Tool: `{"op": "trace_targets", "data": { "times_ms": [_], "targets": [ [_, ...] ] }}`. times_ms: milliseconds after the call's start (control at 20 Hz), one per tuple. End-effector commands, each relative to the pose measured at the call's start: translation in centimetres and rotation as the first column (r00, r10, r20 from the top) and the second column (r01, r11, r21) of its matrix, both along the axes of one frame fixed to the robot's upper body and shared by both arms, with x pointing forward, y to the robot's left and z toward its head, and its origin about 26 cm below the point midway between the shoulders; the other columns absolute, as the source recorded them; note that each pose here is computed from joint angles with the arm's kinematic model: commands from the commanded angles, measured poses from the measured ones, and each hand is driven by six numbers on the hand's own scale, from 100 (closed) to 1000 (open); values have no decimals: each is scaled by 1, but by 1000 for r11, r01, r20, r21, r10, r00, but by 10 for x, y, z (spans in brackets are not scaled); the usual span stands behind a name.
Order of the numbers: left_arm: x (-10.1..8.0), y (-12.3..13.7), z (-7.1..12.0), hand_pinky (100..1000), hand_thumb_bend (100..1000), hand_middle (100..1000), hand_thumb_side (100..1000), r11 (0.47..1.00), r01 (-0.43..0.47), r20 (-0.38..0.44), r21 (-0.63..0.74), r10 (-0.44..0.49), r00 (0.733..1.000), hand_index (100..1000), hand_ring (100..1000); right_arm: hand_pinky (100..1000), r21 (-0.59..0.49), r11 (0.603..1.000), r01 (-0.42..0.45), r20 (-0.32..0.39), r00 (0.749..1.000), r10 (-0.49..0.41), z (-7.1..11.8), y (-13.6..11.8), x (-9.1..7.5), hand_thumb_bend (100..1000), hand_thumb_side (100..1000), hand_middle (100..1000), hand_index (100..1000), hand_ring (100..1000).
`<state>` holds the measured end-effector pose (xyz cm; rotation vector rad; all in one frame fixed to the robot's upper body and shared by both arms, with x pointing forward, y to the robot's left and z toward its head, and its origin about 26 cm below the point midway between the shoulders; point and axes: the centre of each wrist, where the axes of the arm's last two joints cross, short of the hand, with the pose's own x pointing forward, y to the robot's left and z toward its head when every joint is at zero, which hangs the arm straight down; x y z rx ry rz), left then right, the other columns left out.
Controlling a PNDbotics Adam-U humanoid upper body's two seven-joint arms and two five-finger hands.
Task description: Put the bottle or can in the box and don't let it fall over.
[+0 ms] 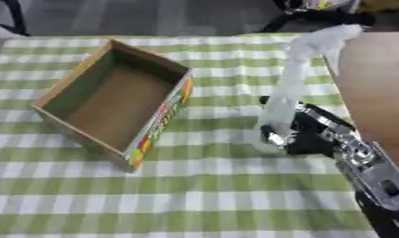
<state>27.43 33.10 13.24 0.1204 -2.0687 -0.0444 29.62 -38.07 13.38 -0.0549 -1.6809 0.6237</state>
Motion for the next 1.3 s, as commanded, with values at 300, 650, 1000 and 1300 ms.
{"op": "trace_targets", "data": {
  "times_ms": [300, 650, 1000, 1300],
  "targets": [
    [-1, 2, 6, 912, 119, 920, 845, 1000, 3, 15, 19, -3, 1000, 846, 756, 985, -39, 998, -40, 7, 999, 41, 17, 5, -4, 100, 100, 1000, 309, 1000],
    [-1, 2, 6, 912, 118, 919, 844, 1000, 4, 16, 22, -5, 1000, 846, 757, 982, -22, 999, -40, 13, 999, 41, 24, 6, -5, 100, 100, 1000, 302, 1000],
    [-1, 2, 7, 913, 118, 920, 843, 1000, 4, 18, 23, -4, 1000, 846, 757, 978, 21, 999, -50, 35, 998, 49, 35, 7, -6, 100, 100, 1000, 302, 1000],
    [-1, 2, 7, 913, 118, 920, 843, 1000, 4, 16, 24, -4, 1000, 846, 757, 975, 47, 997, -57, 55, 997, 54, 42, 5, -7, 100, 100, 1000, 297, 1000]
  ]
}}
